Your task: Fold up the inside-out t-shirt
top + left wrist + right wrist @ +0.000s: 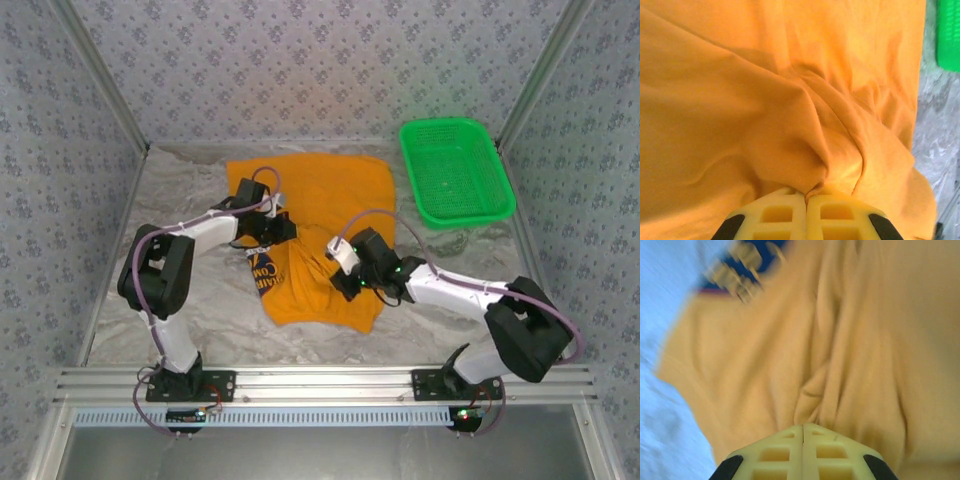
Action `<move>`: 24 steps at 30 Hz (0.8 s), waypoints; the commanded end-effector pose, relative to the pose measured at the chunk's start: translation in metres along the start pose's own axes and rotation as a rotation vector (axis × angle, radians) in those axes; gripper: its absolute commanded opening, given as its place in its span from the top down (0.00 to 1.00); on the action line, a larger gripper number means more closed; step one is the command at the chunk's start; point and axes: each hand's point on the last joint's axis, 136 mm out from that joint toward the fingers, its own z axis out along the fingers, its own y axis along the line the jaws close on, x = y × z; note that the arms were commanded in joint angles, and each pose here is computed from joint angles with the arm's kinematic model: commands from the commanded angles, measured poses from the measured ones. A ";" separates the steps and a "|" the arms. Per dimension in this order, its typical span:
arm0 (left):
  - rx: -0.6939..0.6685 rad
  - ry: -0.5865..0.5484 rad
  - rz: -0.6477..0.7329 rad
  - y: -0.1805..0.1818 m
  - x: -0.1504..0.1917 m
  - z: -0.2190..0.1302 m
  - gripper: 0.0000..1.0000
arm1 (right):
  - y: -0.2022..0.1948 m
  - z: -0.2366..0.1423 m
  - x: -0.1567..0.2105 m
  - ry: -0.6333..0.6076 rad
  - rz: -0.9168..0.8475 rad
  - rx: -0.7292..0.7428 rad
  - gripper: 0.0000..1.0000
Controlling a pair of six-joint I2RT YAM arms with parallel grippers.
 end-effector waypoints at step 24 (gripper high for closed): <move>-0.139 0.078 0.149 0.001 0.065 -0.004 0.48 | -0.036 0.046 -0.029 0.105 0.128 0.176 0.74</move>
